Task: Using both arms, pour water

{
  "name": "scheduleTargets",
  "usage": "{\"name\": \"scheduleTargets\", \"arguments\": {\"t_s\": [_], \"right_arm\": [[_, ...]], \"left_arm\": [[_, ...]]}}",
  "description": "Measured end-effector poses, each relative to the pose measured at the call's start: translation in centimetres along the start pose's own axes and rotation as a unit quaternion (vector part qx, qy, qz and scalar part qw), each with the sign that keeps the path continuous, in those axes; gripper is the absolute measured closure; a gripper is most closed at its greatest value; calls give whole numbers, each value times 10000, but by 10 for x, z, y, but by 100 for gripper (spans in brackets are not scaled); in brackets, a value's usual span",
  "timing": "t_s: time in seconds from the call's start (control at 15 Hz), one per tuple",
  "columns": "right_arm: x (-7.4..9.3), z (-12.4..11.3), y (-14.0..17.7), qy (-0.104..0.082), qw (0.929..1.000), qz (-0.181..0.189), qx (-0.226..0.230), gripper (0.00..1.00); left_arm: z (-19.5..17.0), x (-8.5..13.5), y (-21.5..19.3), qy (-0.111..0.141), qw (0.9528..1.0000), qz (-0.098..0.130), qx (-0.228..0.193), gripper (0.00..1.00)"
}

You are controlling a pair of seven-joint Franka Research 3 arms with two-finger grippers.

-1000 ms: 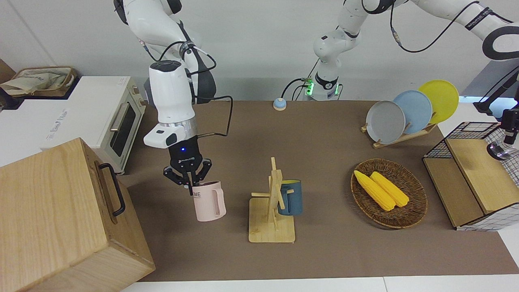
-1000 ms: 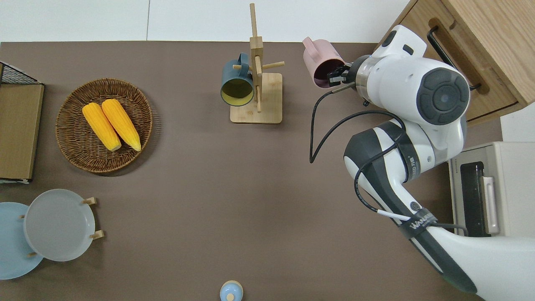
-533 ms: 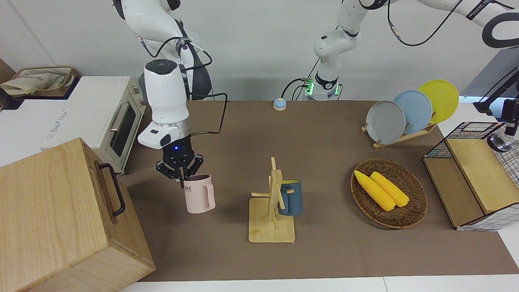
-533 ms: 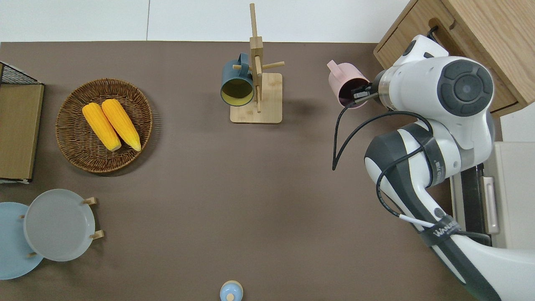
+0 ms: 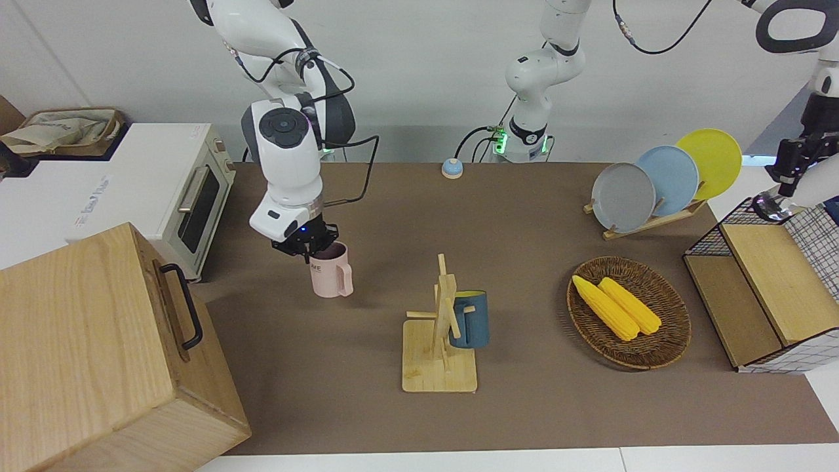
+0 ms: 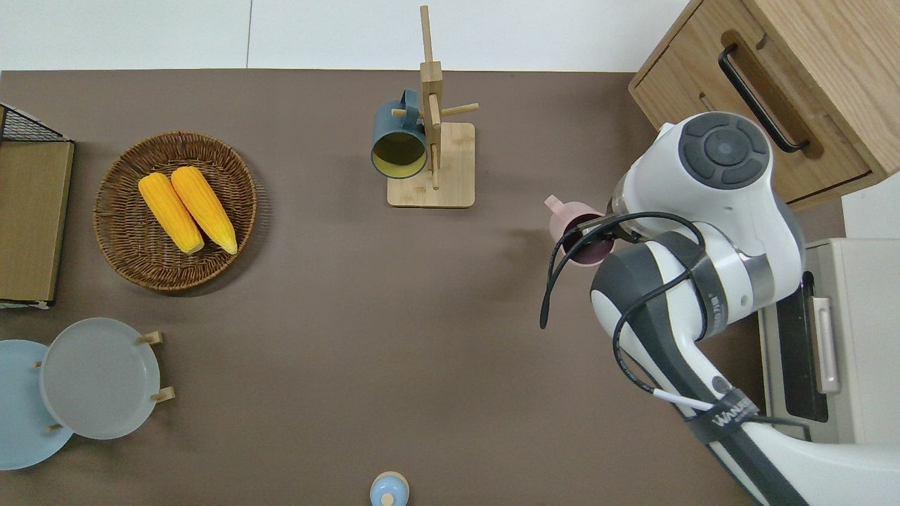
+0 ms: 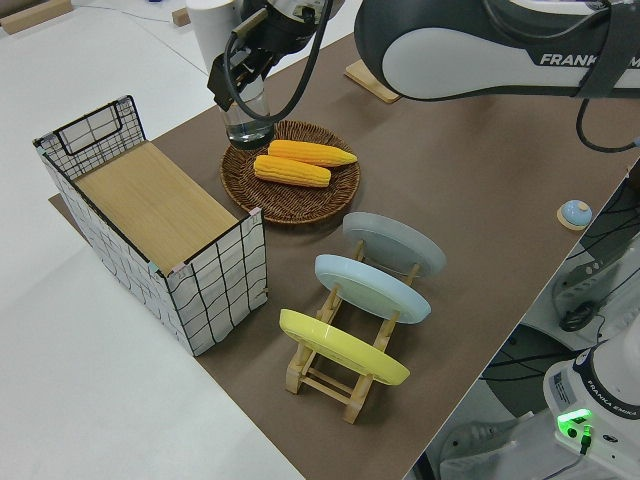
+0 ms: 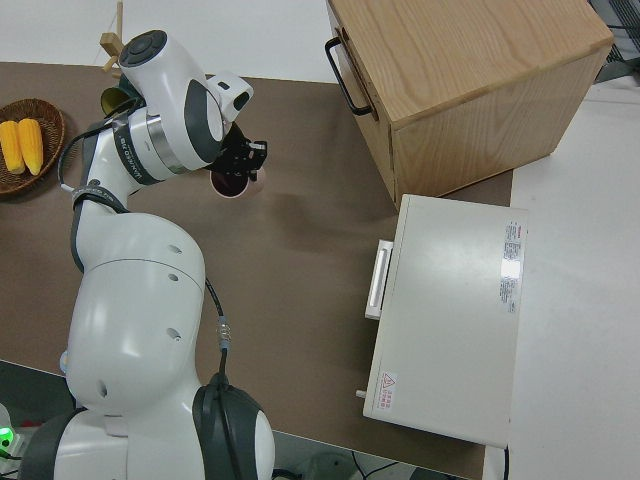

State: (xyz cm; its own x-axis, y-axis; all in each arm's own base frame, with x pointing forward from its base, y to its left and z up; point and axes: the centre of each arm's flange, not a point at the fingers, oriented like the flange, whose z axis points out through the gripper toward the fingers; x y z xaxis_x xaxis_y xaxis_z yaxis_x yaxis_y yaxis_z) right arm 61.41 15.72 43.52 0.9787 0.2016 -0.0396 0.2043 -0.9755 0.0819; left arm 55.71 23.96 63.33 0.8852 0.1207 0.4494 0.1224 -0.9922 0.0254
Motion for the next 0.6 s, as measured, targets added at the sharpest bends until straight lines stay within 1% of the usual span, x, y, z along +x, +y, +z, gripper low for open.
{"name": "scheduleTargets", "arguments": {"t_s": [0.07, 0.13, 0.2, 0.33, 0.47, 0.6], "right_arm": [[-5, 6, -16, -158, 9997, 169, 109, 93], [-11, 10, -39, -291, 9986, 384, 236, 93], [-17, 13, -65, -398, 9968, 609, 338, 93], [-27, 16, -107, -574, 9921, 985, 532, 93], [-38, 16, -144, -795, 9834, 1435, 776, 93], [-45, 15, -175, -963, 9716, 1906, 1017, 93]], "left_arm": [[1, -3, 16, -57, 10000, -1, 1, 36], [0, -6, 32, -98, 10000, 7, -17, 36], [1, -10, 44, -137, 9999, 19, -45, 36], [3, -18, 61, -205, 9997, 51, -113, 36], [5, -26, 77, -288, 9994, 74, -149, 36], [7, -36, 93, -361, 9991, 70, -207, 36]]}}
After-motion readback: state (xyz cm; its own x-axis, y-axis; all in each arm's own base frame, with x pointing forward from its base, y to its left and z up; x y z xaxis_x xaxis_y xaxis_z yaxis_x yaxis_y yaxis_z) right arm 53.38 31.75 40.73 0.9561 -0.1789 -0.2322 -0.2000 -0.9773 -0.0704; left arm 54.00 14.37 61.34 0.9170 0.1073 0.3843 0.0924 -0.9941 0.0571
